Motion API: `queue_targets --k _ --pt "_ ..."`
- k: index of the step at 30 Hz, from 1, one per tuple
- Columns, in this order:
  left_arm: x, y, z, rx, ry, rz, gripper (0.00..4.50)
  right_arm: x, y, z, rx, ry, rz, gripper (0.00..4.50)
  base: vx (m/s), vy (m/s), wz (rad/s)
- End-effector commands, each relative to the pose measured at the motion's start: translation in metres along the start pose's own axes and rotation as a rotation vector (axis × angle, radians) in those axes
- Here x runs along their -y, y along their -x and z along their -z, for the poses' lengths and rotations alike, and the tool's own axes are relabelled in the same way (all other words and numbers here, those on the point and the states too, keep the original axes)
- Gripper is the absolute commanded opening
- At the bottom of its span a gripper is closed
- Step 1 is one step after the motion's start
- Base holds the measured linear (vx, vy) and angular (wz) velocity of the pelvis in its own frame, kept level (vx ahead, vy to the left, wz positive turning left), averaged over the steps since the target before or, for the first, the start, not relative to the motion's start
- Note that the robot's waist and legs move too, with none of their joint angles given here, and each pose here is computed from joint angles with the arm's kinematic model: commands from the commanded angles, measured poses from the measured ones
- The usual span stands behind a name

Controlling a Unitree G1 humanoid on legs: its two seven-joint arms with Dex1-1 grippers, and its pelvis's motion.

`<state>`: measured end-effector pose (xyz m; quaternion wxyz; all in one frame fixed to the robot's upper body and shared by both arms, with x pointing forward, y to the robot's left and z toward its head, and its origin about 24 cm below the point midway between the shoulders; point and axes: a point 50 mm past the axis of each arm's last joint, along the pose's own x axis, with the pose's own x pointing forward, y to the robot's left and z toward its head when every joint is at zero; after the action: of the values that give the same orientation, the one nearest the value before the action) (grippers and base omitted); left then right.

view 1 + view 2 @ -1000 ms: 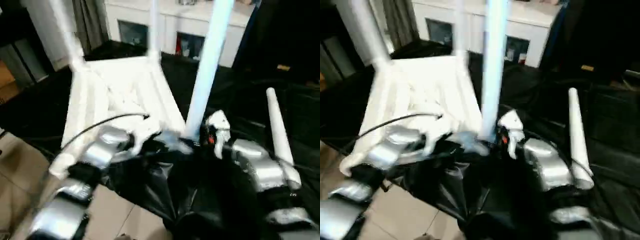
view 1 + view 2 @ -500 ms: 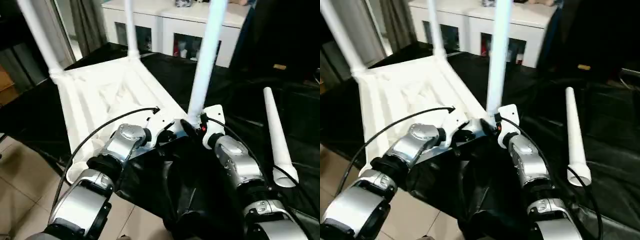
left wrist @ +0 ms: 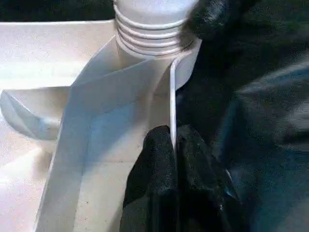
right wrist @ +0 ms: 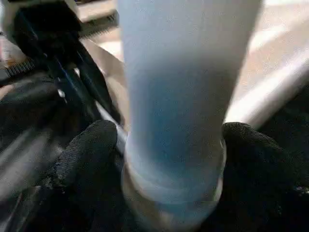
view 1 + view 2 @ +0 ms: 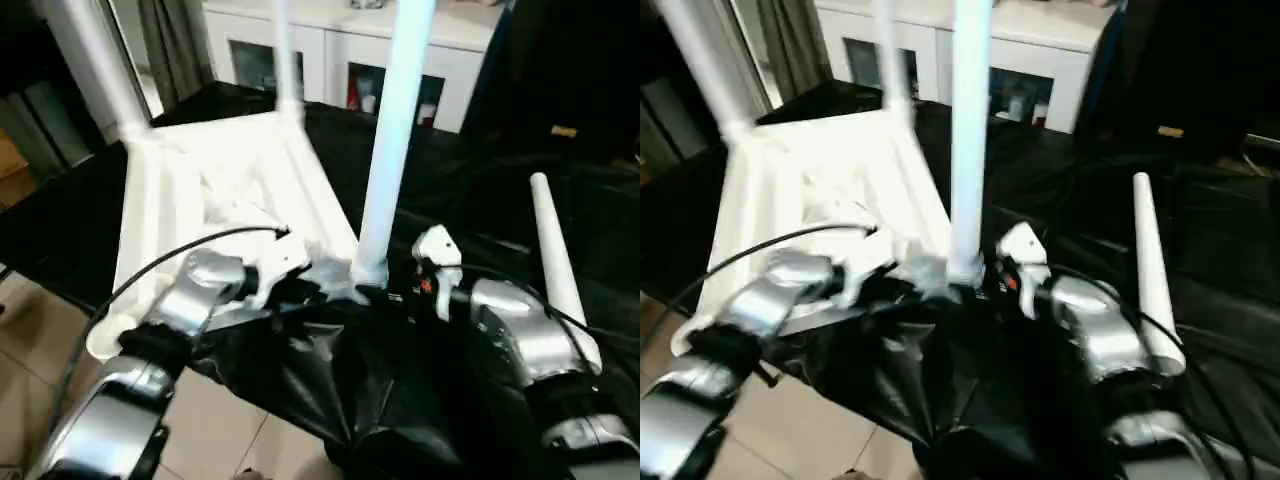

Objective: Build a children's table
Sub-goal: Rotate leg to tighten

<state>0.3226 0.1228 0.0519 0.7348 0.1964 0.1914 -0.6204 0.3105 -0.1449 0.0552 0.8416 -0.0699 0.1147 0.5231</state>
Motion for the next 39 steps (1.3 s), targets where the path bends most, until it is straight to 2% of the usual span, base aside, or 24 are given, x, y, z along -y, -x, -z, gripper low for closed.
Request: queue_targets --k 1,3,5,7,10,13,19,21,23,26,29,31,35,39 --pt "0.006 -0.004 -0.009 0.02 -0.043 0.075 0.0 -0.001 0.004 -0.001 -0.016 0.027 -0.041 3.71 0.0 0.0 0.0" --pt "0.007 -0.002 -0.008 0.015 -0.048 0.082 0.0 -0.003 0.003 -0.001 -0.022 0.025 -0.06 3.51 0.0 0.0 0.0" --pt "0.007 -0.001 -0.008 0.015 -0.05 0.084 0.0 -0.004 0.003 -0.001 -0.022 0.023 -0.068 3.49 0.0 0.0 0.0" --pt "0.007 0.0 -0.007 0.012 -0.05 0.079 0.0 -0.006 0.003 -0.001 -0.025 0.017 -0.09 3.14 0.0 0.0 0.0" --pt "0.007 0.001 -0.006 0.011 -0.045 0.071 0.0 -0.009 0.002 0.0 -0.029 0.011 -0.111 3.09 0.0 0.0 0.0" --pt "0.005 -0.001 -0.007 0.016 -0.036 0.041 0.0 -0.009 0.0 0.003 -0.029 -0.007 -0.096 2.75 0.0 0.0 0.0" --pt "-0.018 -0.017 -0.019 0.042 0.055 -0.224 0.0 0.008 -0.016 0.017 -0.025 -0.116 0.252 2.65 0.0 0.0 0.0" --pt "-0.02 -0.019 -0.021 0.047 0.064 -0.253 0.0 0.009 -0.017 0.018 -0.026 -0.132 0.29 2.64 0.0 0.0 0.0" --pt "-0.032 -0.03 -0.032 0.049 0.12 -0.401 0.0 0.013 -0.031 0.021 -0.005 -0.23 0.463 2.63 0.0 0.0 0.0" --pt "-0.038 -0.042 -0.042 0.054 0.145 -0.495 0.0 0.01 -0.049 0.02 -0.006 -0.27 0.577 2.63 0.0 0.0 0.0" --pt "-0.036 -0.049 -0.047 0.065 0.141 -0.484 0.0 0.005 -0.06 0.015 0.019 -0.257 0.555 2.63 0.0 0.0 0.0" --pt "-0.033 -0.052 -0.049 0.074 0.125 -0.452 0.0 0.002 -0.064 0.011 0.051 -0.264 0.512 3.19 0.0 0.0 0.0" --pt "-0.029 -0.052 -0.048 0.083 0.08 -0.379 0.0 0.002 -0.058 0.006 0.068 -0.226 0.441 3.55 0.0 0.0 0.0" --pt "-0.022 -0.044 -0.04 0.089 0.034 -0.254 0.0 0.003 -0.039 0.005 0.051 -0.118 0.284 3.55 0.0 0.0 0.0"
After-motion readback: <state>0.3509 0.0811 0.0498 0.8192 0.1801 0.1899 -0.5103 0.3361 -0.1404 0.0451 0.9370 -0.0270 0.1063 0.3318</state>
